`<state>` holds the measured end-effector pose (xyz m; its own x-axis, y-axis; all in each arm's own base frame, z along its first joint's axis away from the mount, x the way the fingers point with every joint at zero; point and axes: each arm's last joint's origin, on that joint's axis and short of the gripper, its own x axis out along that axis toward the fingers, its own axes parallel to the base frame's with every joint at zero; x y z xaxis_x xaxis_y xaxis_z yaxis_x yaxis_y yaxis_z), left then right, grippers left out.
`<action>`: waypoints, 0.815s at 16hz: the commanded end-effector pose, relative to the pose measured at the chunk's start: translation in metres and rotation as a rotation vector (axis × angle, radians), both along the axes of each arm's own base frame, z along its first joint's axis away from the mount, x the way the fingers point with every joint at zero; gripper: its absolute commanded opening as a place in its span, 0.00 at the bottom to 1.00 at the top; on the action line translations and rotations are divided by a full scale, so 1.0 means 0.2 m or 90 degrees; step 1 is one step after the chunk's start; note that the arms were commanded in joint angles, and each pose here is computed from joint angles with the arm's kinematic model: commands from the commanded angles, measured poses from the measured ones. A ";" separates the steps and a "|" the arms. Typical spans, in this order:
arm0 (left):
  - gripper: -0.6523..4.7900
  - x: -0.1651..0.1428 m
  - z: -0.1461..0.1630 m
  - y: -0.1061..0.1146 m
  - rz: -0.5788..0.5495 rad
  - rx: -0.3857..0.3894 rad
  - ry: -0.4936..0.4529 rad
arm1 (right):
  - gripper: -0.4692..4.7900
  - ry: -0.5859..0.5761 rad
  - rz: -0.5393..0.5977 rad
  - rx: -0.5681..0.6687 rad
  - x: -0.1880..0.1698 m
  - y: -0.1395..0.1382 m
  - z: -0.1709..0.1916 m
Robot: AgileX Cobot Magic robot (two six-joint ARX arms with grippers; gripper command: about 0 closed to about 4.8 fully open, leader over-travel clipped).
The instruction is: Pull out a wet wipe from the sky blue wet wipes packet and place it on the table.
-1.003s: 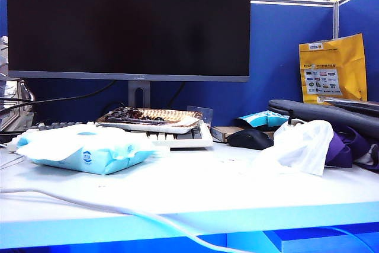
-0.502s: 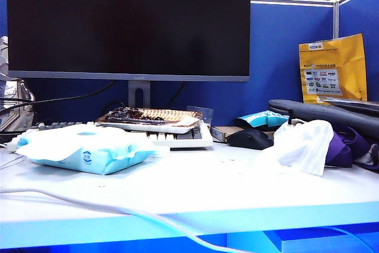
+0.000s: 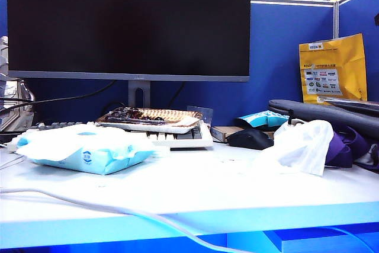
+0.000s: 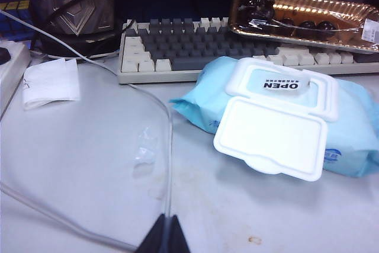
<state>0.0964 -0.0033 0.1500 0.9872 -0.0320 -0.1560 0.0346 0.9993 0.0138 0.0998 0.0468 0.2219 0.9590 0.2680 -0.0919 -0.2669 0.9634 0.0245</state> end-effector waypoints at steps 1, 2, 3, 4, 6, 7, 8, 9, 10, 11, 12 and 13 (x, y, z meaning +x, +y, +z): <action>0.11 0.00 -0.01 0.00 -0.002 0.003 0.006 | 0.08 -0.009 0.001 0.009 0.00 0.00 0.01; 0.11 0.00 -0.01 0.00 -0.002 0.003 0.006 | 0.08 -0.006 0.000 0.007 0.00 0.00 0.00; 0.11 0.00 -0.01 0.00 -0.002 0.003 0.006 | 0.08 0.005 -0.001 0.001 0.00 0.00 -0.03; 0.11 0.00 -0.01 0.00 -0.002 0.003 0.006 | 0.08 0.022 0.000 -0.008 0.01 0.01 -0.09; 0.11 0.00 -0.01 0.00 -0.002 0.003 0.006 | 0.08 0.047 0.001 -0.021 0.01 0.01 -0.17; 0.11 0.00 -0.01 0.00 -0.002 0.003 0.006 | 0.08 0.053 0.001 -0.024 0.01 0.01 -0.20; 0.11 0.00 -0.01 0.00 -0.002 0.003 0.006 | 0.08 0.057 0.002 -0.027 0.01 0.01 -0.23; 0.11 0.00 -0.01 0.00 -0.002 0.003 0.006 | 0.08 0.060 0.001 -0.028 0.01 0.01 -0.27; 0.11 0.00 -0.01 0.00 -0.002 0.003 0.006 | 0.08 0.058 0.001 -0.027 0.01 0.01 -0.30; 0.11 0.00 -0.01 0.00 -0.002 0.003 0.006 | 0.08 0.060 0.000 -0.028 0.01 0.01 -0.32; 0.11 0.00 -0.01 0.00 -0.002 0.003 0.006 | 0.08 0.063 -0.002 -0.030 0.01 0.00 -0.34; 0.11 0.00 -0.01 0.00 -0.002 0.003 0.006 | 0.08 0.067 -0.004 -0.031 0.01 0.00 -0.36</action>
<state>0.0964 -0.0033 0.1500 0.9872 -0.0320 -0.1560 0.0346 0.9993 0.0141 0.1009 0.0471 0.1494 0.9397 0.2555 -0.2272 -0.2635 0.9646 -0.0049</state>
